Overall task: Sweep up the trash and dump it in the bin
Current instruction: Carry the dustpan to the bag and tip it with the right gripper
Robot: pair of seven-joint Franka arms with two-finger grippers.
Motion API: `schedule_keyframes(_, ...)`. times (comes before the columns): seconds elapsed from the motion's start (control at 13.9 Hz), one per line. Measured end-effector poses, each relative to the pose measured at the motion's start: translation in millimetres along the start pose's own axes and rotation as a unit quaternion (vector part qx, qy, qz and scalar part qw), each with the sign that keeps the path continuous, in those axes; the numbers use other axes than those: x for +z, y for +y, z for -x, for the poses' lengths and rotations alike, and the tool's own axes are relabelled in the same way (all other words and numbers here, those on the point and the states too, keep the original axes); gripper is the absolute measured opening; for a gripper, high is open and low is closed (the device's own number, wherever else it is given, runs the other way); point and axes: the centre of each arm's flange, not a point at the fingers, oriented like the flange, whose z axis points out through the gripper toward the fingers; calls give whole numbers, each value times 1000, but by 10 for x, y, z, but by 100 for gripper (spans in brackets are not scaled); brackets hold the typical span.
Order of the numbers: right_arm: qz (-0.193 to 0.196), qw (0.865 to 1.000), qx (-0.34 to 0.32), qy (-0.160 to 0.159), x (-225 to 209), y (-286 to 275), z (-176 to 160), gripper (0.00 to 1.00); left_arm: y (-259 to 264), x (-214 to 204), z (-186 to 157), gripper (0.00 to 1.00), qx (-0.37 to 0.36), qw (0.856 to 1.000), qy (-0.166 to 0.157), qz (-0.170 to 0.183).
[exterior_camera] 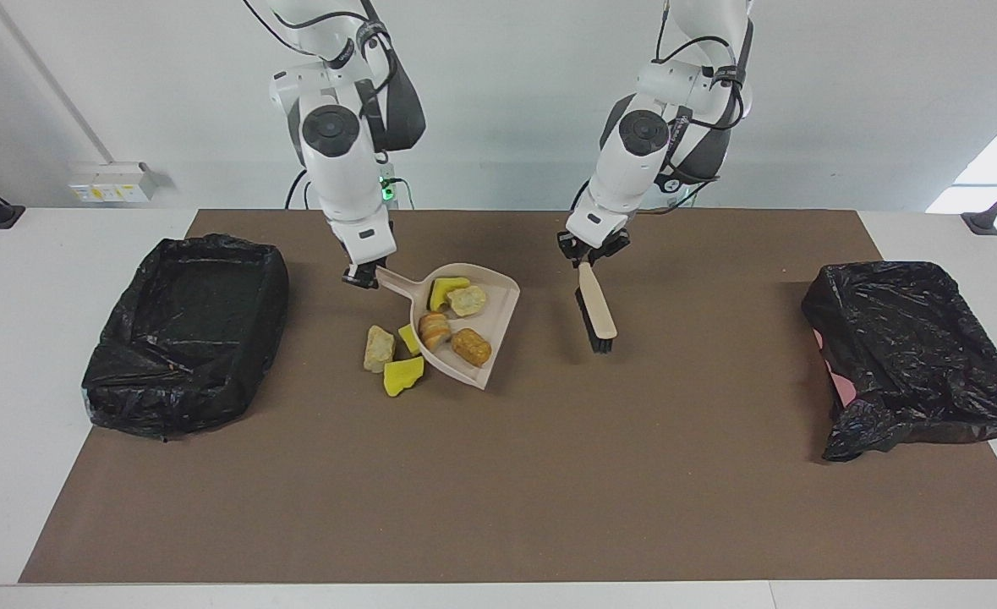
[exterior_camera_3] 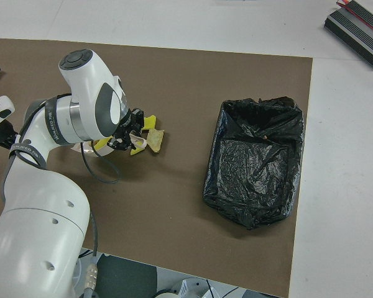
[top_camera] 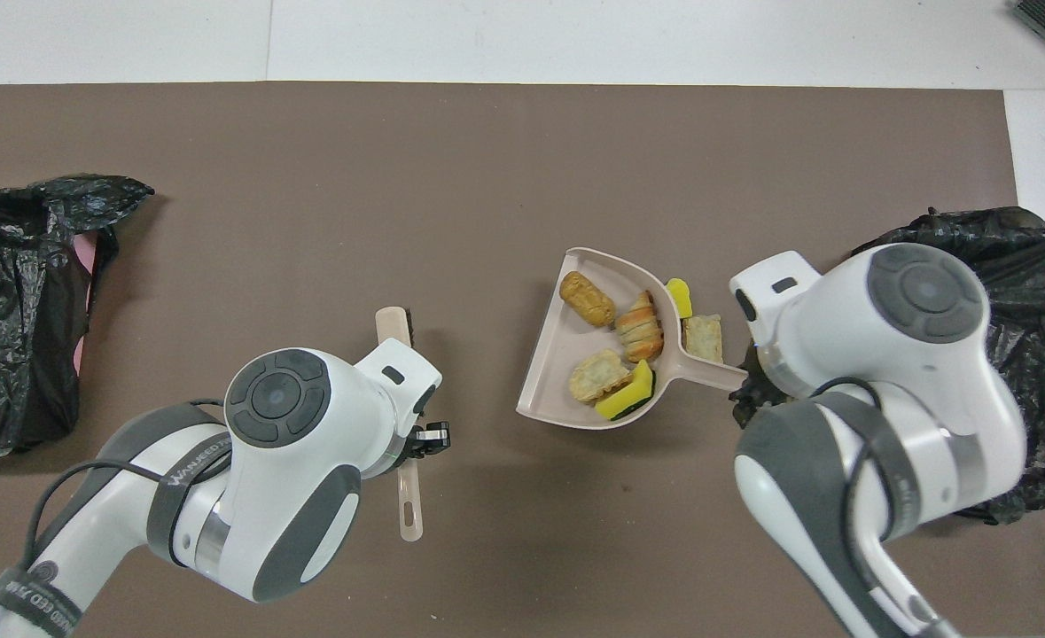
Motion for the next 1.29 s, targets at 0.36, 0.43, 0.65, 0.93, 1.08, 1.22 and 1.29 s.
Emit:
schedule_keyframes(0.36, 11, 999, 22, 22, -483, 546, 1811, 32, 251, 139, 279, 26, -27, 999, -11, -15)
schedule_keyframes(0.43, 14, 999, 20, 25, -495, 628, 2200, 32, 358, 211, 413, 26, -26, 999, -15, -21)
schedule_keyframes(0.65, 35, 999, 24, -20, -514, 727, 3170, 32, 639, 475, 825, 26, 1, 999, -15, -33)
schedule_keyframes(0.93, 57, 990, -19, -127, -584, 755, 3732, 32, 791, 831, 1207, 26, 6, 1000, 2, -29)
schedule_keyframes(1.08, 53, 982, -39, -178, -607, 754, 3804, 32, 803, 830, 1207, 31, 4, 1000, 7, -24)
schedule_keyframes(1.22, 56, 972, -76, -217, -626, 786, 3724, 32, 799, 745, 1113, 53, -4, 1000, 12, -15)
schedule_keyframes(1.29, 60, 966, -95, -234, -638, 812, 3626, 32, 781, 675, 1024, 66, -12, 1000, 17, -8)
